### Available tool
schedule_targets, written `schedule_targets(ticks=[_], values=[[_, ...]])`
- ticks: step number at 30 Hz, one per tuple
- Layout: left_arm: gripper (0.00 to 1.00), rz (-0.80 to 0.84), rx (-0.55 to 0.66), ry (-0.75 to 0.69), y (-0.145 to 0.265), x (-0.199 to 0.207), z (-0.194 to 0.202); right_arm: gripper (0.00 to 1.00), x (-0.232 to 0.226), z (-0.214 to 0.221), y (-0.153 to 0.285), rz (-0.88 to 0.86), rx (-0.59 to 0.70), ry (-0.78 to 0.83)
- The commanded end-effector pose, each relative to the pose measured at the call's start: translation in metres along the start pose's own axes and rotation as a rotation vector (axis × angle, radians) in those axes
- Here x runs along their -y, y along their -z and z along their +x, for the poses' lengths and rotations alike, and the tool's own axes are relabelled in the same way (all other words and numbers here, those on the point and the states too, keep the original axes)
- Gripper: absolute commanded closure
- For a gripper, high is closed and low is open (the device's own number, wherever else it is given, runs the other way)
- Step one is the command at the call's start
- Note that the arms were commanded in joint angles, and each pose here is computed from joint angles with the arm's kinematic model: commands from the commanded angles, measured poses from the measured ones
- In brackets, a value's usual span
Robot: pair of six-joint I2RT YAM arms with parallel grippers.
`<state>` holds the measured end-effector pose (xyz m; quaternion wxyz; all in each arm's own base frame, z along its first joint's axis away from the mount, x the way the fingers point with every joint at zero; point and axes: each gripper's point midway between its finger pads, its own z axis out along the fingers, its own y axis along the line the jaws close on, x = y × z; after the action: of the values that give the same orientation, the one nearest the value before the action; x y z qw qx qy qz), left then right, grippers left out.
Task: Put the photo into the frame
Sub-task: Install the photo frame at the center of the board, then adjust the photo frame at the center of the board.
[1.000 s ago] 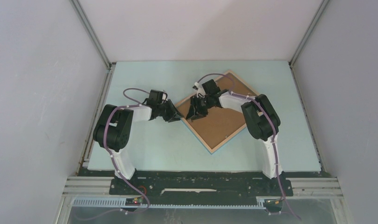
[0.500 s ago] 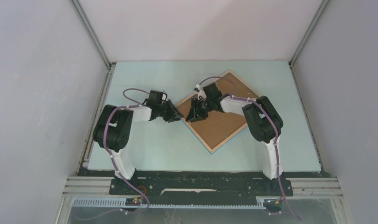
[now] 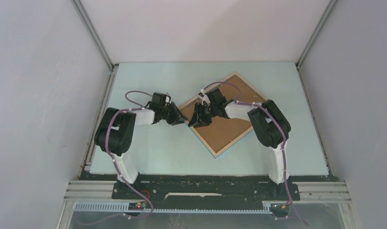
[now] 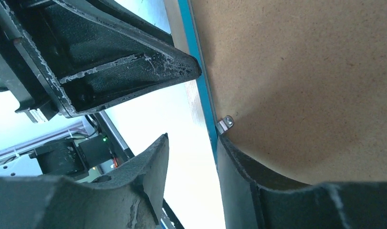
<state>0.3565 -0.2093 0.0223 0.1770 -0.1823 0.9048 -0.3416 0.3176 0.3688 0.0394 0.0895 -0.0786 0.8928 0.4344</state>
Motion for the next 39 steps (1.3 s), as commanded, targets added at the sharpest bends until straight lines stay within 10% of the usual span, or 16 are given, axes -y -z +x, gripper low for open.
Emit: schedule_targets(ticks=[1,11,18,28,39], values=[[1.0,-0.125,0.017,-0.022,0.0,-0.035,0.007,0.48,-0.024,0.018,0.016,0.001,-0.045,0.067],[1.0,-0.204,0.022,-0.044,0.008,-0.038,-0.001,0.26,0.037,0.033,0.136,0.486,0.035,0.167],[0.99,-0.238,0.026,-0.103,0.017,-0.038,-0.005,0.23,0.101,0.054,0.226,0.625,0.238,-0.106],[0.22,-0.119,0.064,-0.117,0.057,0.001,0.0,0.27,0.165,0.066,0.277,0.764,0.414,-0.433],[0.11,-0.073,0.065,-0.089,0.095,0.004,0.053,0.27,0.181,0.067,0.269,0.757,0.422,-0.485]])
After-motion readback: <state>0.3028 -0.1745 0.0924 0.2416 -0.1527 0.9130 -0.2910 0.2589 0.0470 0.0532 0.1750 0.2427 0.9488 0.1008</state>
